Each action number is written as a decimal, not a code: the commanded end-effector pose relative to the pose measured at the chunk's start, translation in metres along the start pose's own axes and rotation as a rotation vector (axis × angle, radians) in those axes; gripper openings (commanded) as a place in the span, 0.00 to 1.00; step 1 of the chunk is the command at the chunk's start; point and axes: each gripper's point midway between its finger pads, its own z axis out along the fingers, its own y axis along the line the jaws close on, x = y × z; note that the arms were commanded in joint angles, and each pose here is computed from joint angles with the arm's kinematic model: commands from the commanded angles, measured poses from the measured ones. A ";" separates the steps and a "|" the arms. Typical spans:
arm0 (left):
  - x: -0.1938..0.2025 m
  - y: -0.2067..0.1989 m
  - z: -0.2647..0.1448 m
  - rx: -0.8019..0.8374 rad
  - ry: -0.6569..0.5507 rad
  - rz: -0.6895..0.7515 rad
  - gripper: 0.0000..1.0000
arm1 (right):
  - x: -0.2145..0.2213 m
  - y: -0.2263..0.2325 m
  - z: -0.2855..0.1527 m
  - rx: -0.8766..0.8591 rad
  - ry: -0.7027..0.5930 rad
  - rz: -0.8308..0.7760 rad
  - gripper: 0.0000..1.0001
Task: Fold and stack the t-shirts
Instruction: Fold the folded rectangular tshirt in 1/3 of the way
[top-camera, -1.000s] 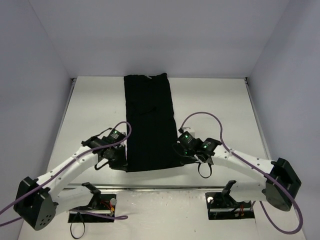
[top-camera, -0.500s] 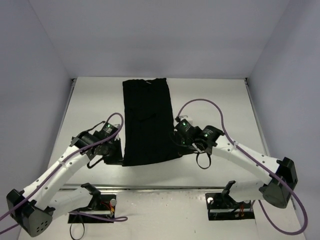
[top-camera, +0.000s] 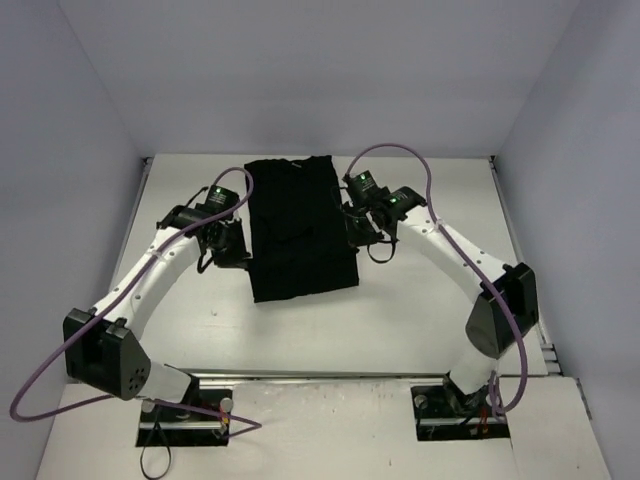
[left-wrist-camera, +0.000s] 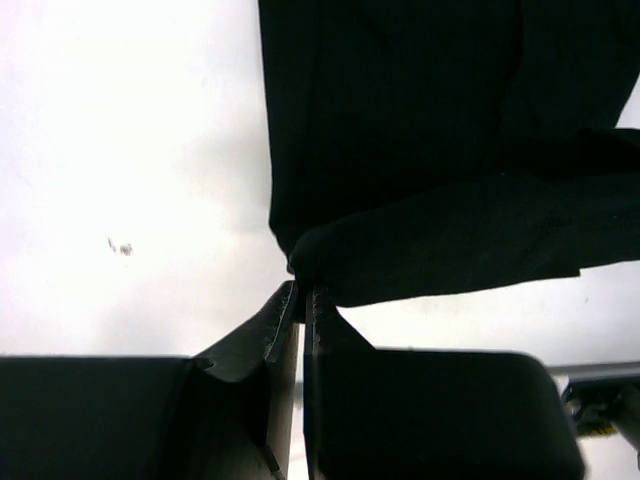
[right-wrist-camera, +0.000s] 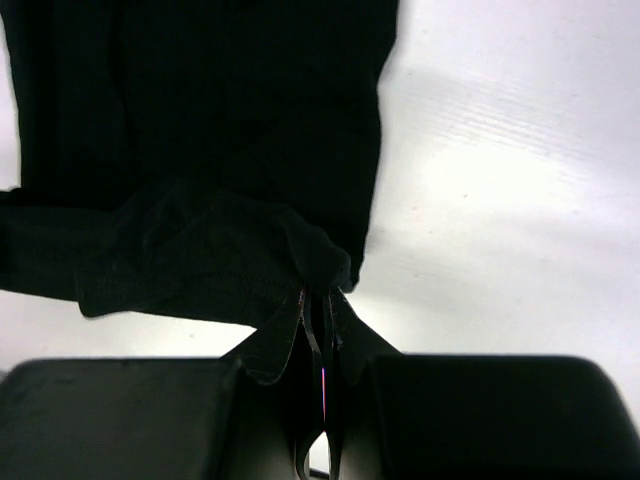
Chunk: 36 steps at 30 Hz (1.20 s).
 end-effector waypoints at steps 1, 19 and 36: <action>-0.046 -0.003 0.006 -0.003 -0.095 0.033 0.00 | -0.016 -0.006 0.018 0.031 0.019 -0.066 0.00; -0.113 -0.007 0.043 -0.008 -0.156 0.020 0.00 | -0.061 -0.003 0.070 0.036 0.013 -0.073 0.00; -0.124 -0.005 0.100 -0.009 -0.128 -0.016 0.00 | -0.079 -0.028 0.113 0.095 0.019 -0.083 0.00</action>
